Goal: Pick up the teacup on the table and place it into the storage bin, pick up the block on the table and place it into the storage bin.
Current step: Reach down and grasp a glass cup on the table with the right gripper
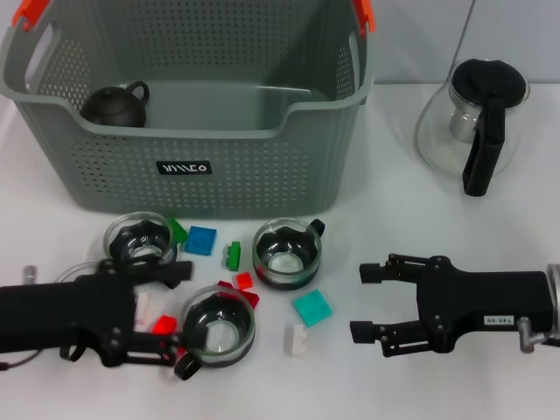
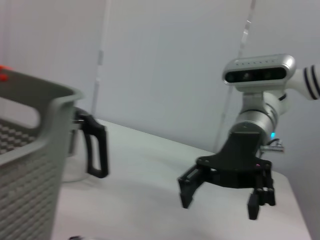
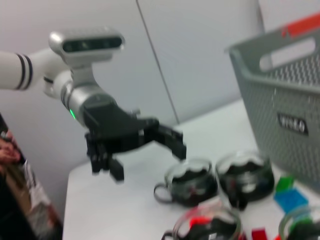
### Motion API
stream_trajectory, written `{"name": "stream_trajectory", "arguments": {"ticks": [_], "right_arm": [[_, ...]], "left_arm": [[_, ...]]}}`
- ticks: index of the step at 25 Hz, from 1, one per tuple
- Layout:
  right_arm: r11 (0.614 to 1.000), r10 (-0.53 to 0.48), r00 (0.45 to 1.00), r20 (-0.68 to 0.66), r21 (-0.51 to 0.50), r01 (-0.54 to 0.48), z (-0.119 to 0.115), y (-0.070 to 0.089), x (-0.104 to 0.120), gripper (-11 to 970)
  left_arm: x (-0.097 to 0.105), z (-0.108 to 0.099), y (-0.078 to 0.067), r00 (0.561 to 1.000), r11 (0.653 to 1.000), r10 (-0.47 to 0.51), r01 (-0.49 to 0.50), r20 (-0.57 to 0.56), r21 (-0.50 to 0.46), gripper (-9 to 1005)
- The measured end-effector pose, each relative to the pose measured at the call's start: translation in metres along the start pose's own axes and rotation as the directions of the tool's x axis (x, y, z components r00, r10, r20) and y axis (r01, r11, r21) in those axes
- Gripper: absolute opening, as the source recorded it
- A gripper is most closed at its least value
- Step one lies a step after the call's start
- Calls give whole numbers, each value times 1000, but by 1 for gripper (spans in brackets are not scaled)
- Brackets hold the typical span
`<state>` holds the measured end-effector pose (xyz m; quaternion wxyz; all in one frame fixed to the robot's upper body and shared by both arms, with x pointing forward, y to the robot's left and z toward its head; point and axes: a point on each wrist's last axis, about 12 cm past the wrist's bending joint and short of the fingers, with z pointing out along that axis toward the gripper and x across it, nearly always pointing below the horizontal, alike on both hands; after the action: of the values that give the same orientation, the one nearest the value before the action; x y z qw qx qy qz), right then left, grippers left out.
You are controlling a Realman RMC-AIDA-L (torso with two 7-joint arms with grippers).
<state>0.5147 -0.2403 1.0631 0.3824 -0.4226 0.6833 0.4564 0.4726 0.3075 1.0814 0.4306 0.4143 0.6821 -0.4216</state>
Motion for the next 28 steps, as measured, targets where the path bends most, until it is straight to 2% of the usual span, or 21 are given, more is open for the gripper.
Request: {"name": "stream_trajectory", "arguments": {"ticks": [5,9,15,21,28], "right_arm": [[997,55,982,-180,-38,-63,1,-8,-30,945],[996,19,945,-325,-81,-48,5,-8,-65,928],[988,-138,889,-436,-125,92,22,-8,-111,902],[978,-208,785,-583,-130,162,61,-8,-136,876],[922,-363,636,-682,-165,349,105,4,-157,654]], "left_arm": [[12,-25,-5,998,993,-42,46,37,-112,918],[18,-40,-10,997,984,-70,75,39,-159,918],[21,-41,-11,996,982,-80,86,42,-166,918],[21,-38,-10,995,983,-83,89,48,-160,918],[21,-36,-10,995,982,-85,94,57,-161,918]]}}
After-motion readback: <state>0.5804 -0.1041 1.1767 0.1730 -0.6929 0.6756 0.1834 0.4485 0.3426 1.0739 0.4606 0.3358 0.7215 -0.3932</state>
